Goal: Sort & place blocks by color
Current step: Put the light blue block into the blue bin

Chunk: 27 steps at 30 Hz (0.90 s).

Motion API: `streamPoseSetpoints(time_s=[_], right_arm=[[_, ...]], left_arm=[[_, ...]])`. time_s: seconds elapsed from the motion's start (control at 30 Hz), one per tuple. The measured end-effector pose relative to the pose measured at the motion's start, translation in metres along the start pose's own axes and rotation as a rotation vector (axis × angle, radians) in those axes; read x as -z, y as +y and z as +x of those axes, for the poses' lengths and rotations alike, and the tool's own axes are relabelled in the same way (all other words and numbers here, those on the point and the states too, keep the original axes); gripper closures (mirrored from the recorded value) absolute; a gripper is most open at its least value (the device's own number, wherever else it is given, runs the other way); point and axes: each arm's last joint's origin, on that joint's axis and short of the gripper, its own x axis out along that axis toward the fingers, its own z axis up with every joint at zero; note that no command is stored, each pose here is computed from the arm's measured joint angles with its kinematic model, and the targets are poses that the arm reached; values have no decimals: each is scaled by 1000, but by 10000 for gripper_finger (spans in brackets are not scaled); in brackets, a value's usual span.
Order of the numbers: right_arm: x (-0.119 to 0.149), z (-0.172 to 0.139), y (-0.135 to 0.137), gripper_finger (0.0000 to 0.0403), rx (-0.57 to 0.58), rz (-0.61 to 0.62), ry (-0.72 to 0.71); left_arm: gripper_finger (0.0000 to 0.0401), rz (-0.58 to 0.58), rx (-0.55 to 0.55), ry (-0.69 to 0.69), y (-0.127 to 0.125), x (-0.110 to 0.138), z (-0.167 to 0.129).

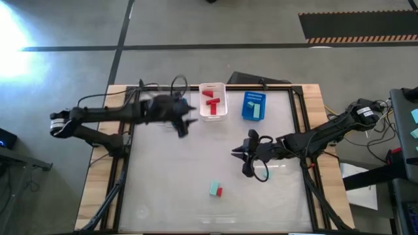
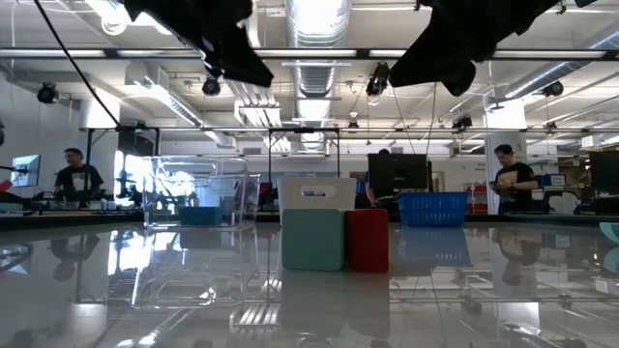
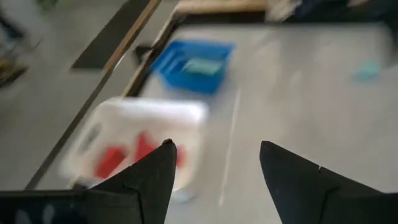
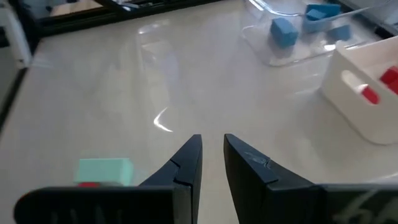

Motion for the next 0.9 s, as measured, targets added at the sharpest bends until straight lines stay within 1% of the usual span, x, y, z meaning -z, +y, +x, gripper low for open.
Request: streamPoseSetpoints(time_s=[0.1,0.23,0.33,0.43,0.53,0.63,0.73,0.9], right_arm=[[0,-2,6,346,-36,5,3],[1,-6,14,346,-66,-10,4],[1,-9,20,346,-86,-18,2],[0,-11,24,346,-102,-24,1],[-4,-15,29,346,-111,-29,11],[-8,-18,30,346,-96,-21,55],[-8,-23,29,346,-75,-2,138],[-3,-30,30,346,-61,78,276]], left_arm=[[186,2,77,-133,-27,8,-4],[186,-7,162,-310,-54,21,-8],[186,-9,210,-408,-68,32,-10],[186,-16,236,-472,-76,41,-11],[186,-18,243,-490,-78,48,-11],[186,-18,242,-488,-78,49,-11],[186,-17,241,-491,-78,48,-11],[186,-16,241,-489,-78,49,-10]])
